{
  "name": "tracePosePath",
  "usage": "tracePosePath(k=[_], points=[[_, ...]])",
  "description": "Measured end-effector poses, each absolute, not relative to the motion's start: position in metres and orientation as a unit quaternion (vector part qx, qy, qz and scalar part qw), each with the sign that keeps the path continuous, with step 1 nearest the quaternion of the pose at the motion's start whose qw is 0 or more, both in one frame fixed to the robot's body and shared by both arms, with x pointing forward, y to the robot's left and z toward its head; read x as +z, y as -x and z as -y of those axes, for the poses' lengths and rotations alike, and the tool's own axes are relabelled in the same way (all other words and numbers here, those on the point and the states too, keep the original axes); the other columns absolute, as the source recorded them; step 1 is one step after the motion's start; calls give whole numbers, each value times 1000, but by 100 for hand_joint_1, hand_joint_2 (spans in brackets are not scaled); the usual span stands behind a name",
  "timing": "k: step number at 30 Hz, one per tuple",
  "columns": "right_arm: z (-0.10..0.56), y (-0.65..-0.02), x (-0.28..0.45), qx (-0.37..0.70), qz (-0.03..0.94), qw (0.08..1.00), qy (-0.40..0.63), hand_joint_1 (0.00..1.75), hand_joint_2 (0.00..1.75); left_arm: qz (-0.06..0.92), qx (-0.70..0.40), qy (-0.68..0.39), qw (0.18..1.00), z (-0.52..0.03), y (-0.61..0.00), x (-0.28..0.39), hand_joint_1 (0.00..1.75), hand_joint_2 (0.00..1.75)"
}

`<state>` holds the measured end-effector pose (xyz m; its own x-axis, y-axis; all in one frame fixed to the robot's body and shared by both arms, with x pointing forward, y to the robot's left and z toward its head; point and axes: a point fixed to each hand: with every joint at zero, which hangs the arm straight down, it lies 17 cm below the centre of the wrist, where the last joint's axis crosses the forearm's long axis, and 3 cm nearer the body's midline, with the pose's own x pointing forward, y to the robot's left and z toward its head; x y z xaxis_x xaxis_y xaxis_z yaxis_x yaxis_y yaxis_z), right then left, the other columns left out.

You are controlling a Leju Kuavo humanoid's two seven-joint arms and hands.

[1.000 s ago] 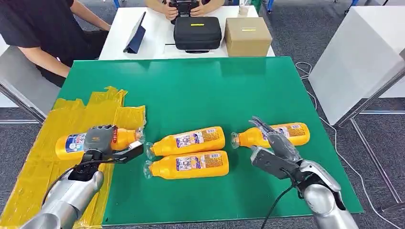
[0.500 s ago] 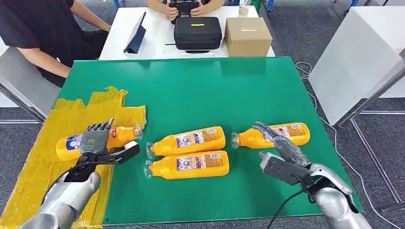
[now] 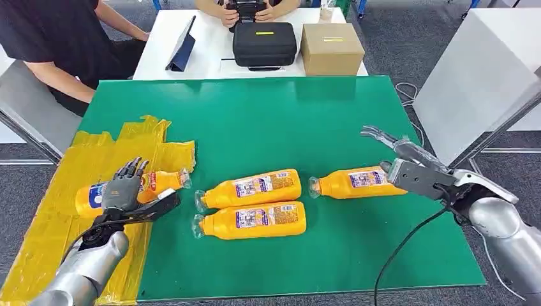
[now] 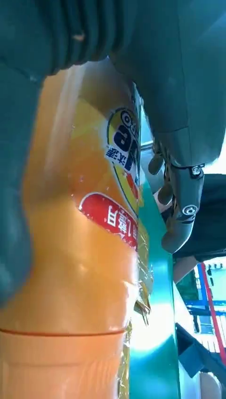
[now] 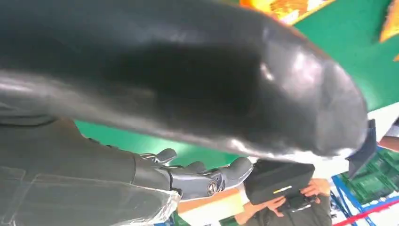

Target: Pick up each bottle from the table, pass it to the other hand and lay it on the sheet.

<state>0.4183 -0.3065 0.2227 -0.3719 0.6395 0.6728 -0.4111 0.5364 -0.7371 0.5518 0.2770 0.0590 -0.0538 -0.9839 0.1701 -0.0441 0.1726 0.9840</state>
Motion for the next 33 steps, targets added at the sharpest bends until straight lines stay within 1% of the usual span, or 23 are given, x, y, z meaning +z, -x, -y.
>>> tracePosePath(k=[9, 14, 15, 17, 19, 20, 22, 23, 24, 26, 27, 33], points=[[314, -420, 216, 487, 665, 559, 92, 0, 0, 567, -454, -453, 517, -278, -552, 59, 0, 0], [318, -421, 218, 478, 673, 554, 105, 0, 0, 593, -429, -421, 536, -284, -555, 66, 0, 0], [317, -420, 214, 482, 674, 548, 117, 0, 175, 604, -412, -405, 549, -287, -554, 68, 0, 0], [308, -417, 196, 497, 668, 535, 146, 0, 175, 630, -365, -352, 588, -297, -552, 73, 0, 0], [291, -413, 171, 505, 660, 530, 170, 0, 175, 682, -286, -246, 626, -298, -544, 88, 0, 0], [283, -411, 163, 503, 659, 531, 175, 0, 175, 718, -234, -195, 626, -301, -538, 106, 0, 0], [271, -408, 154, 480, 675, 532, 176, 0, 175, 787, -103, -123, 596, -326, -523, 163, 0, 0], [270, -406, 151, 471, 680, 534, 176, 0, 175, 806, -64, -107, 578, -338, -517, 186, 0, 0], [270, -402, 145, 465, 681, 538, 175, 0, 175, 820, -42, -98, 562, -347, -512, 203, 0, 0], [275, -392, 133, 458, 676, 551, 175, 0, 175, 840, -43, -114, 528, -354, -500, 232, 0, 0], [277, -385, 127, 456, 673, 556, 174, 0, 0, 848, -43, -124, 513, -358, -494, 243, 0, 0], [282, -354, 116, 454, 666, 564, 181, 0, 0, 872, -34, -121, 472, -351, -463, 263, 0, 0]])
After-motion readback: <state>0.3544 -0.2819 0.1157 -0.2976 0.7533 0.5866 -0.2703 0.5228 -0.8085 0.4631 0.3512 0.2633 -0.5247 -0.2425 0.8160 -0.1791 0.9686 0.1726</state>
